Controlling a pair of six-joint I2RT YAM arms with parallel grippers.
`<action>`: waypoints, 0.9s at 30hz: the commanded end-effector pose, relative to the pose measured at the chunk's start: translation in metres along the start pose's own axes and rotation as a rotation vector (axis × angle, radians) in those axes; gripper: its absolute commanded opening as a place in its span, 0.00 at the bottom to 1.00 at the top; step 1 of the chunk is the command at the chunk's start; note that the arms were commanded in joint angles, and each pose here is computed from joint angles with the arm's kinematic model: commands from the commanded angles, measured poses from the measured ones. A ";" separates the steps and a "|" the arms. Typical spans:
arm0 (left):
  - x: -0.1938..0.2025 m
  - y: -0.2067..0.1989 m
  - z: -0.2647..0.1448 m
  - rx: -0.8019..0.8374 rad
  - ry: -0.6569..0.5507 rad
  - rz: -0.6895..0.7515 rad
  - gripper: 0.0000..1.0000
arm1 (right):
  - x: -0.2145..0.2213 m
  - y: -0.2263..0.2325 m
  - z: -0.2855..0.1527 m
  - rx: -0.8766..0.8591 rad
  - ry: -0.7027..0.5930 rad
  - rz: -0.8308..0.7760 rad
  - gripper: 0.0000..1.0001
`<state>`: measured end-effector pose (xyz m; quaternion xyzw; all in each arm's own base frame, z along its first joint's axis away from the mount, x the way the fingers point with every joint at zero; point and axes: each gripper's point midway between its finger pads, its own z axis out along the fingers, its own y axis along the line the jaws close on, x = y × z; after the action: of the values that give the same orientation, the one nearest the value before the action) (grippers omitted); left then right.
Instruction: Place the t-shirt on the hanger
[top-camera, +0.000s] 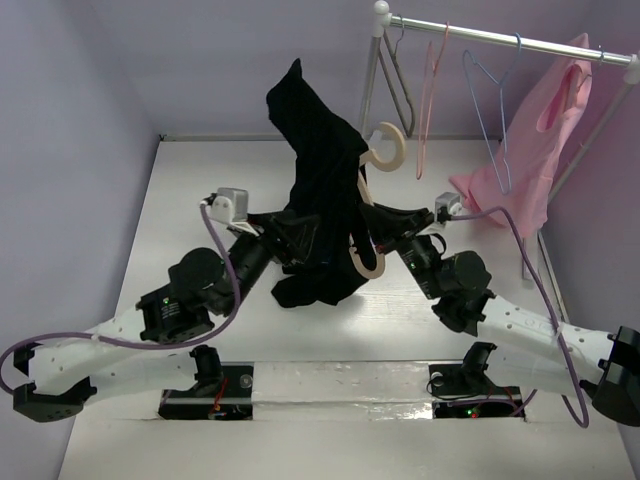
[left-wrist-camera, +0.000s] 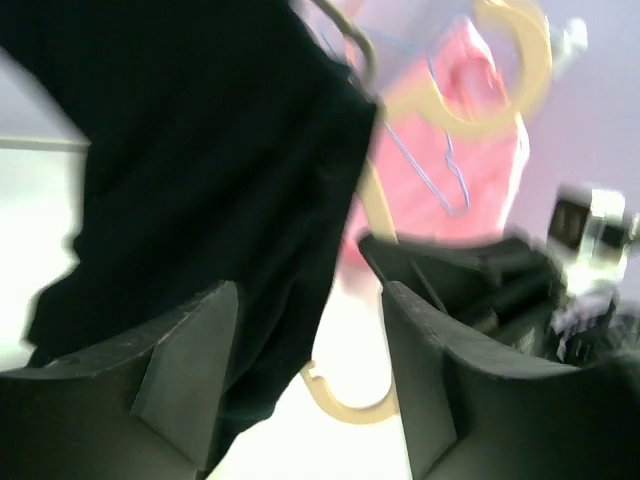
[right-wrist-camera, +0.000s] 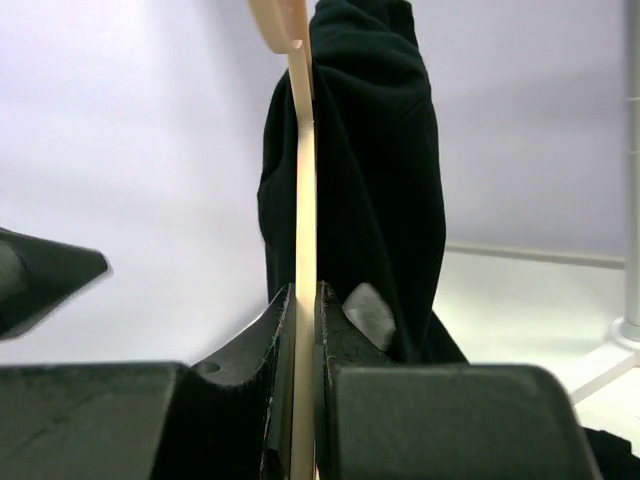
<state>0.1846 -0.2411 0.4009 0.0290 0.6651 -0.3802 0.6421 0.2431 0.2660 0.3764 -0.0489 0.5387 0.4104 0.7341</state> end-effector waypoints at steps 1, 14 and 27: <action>-0.033 0.015 -0.003 -0.112 -0.113 -0.082 0.58 | -0.045 0.008 -0.004 -0.045 -0.195 0.053 0.00; -0.047 -0.007 0.090 -0.125 -0.164 -0.165 0.70 | -0.025 0.001 -0.016 -0.044 -0.137 0.025 0.00; -0.038 0.015 0.126 -0.133 -0.235 -0.263 0.73 | -0.008 0.006 -0.015 -0.073 -0.082 -0.016 0.00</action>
<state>0.3035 -0.2824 0.4155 -0.1250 0.6469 -0.3738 0.6528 0.2359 0.2622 0.3467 -0.0704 0.5403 0.4050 0.7342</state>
